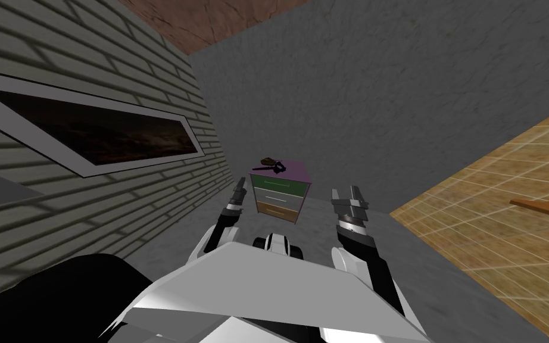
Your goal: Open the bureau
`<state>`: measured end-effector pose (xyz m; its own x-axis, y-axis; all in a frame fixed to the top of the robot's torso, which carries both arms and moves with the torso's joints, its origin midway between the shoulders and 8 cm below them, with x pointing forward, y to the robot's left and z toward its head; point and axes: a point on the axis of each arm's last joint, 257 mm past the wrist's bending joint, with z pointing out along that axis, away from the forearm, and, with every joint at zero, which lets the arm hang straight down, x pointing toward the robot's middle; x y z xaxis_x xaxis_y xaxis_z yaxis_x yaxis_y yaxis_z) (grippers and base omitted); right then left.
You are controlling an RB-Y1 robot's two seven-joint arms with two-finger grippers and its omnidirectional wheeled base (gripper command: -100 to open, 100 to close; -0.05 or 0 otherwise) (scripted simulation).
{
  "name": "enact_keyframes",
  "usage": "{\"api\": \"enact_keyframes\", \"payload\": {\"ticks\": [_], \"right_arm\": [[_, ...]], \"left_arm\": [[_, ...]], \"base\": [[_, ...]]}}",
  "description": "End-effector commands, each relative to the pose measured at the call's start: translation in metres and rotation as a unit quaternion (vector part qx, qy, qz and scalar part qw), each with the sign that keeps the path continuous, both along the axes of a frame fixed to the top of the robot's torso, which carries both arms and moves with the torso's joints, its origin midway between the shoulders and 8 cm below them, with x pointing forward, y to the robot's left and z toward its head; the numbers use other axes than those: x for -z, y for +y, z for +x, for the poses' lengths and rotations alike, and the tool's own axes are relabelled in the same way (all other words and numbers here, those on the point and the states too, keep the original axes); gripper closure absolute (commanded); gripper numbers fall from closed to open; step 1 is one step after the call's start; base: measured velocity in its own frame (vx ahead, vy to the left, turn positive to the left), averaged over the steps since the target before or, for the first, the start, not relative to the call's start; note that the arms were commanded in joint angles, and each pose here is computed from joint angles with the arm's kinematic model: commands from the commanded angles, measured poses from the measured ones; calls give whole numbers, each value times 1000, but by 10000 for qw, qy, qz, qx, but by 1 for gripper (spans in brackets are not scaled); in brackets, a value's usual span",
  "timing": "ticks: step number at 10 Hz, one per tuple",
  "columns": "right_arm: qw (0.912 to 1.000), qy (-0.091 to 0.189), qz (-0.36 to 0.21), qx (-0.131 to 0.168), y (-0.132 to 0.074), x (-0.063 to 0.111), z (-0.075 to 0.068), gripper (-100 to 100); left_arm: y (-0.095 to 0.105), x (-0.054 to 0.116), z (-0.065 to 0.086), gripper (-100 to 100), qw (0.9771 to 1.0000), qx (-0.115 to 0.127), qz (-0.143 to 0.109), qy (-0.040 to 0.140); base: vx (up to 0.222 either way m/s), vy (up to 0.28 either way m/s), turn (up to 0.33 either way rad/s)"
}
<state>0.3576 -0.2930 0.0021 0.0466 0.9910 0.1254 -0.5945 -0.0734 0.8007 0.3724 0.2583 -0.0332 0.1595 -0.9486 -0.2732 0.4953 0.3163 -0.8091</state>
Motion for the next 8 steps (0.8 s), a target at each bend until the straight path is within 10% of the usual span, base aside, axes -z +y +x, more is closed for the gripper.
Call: {"api": "enact_keyframes", "payload": {"ticks": [1,8], "right_arm": [[10000,0,0,0,0,0,0,0],[10000,0,0,0,0,0,0,0]], "left_arm": [[-2,16,7,-100,9998,76,155,135],[-1,63,25,-100,9983,124,302,487]], "base": [[47,-5,-15],[54,-3,-17]]}}
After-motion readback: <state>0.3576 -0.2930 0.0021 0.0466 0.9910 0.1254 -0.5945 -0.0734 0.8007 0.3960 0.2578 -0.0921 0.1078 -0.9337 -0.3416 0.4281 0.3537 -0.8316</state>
